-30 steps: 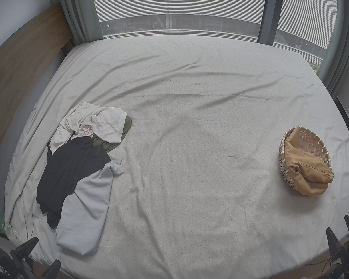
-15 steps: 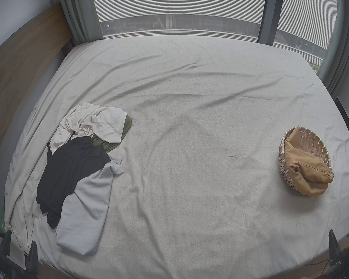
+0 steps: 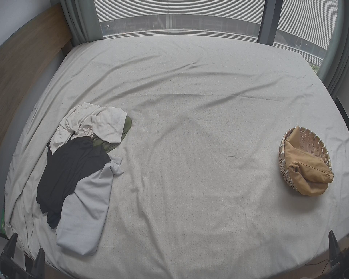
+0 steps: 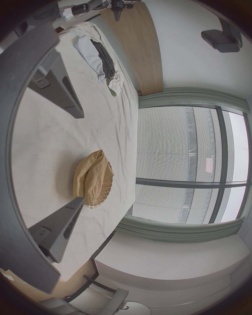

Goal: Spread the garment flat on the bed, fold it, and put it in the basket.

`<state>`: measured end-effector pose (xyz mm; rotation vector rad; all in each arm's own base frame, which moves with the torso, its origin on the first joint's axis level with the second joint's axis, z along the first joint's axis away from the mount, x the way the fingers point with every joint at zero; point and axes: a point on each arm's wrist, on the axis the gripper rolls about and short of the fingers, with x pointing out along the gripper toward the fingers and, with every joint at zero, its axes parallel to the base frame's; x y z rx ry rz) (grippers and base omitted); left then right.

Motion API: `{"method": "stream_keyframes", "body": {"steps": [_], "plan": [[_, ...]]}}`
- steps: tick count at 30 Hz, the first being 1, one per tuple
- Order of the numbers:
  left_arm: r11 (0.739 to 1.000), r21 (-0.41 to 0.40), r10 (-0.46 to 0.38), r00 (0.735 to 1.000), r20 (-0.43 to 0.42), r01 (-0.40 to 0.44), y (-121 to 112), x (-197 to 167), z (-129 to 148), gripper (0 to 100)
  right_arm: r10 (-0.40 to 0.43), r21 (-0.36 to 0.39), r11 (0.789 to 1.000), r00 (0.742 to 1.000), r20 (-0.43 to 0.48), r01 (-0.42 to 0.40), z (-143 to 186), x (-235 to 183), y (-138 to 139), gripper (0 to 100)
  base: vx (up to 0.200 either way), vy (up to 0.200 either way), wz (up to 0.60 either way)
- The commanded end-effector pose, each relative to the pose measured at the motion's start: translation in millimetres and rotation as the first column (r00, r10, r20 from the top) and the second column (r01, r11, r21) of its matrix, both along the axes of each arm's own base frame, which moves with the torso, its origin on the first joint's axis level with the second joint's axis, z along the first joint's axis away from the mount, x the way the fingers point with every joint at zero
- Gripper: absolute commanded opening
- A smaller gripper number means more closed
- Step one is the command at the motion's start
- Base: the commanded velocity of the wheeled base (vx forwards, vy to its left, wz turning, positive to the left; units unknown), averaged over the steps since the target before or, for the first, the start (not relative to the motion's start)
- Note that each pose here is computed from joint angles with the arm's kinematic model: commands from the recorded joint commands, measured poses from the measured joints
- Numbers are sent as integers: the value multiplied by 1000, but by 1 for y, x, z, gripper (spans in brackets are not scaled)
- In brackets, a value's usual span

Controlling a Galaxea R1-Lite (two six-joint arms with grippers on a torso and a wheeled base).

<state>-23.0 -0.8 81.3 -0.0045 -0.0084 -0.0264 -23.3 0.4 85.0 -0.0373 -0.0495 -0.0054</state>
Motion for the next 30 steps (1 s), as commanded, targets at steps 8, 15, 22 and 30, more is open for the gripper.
{"method": "stream_keyframes", "body": {"steps": [8, 15, 22, 30], "plan": [[1000, -9, 3, 1000, -3, -3, 0, 0, -5, 100, 1, 24, 1000, 1000, 23, -2, -2, 1, 0, 100, 0, 0, 0], [1000, -9, 3, 1000, -3, -3, 0, 0, -5, 100, 46, 35, 998, 996, -72, -43, -9, 2, 1, 100, 0, 0, 0], [1000, -9, 3, 1000, -3, -3, 0, 0, -5, 100, 29, 24, 999, 998, -62, -27, -9, 1, 0, 100, 0, 0, 0], [1000, 0, 0, 1000, -4, 0, 0, 0, -5, 100, 25, 35, 999, 998, -63, -22, -9, 1, 0, 100, 0, 0, 0]]}}
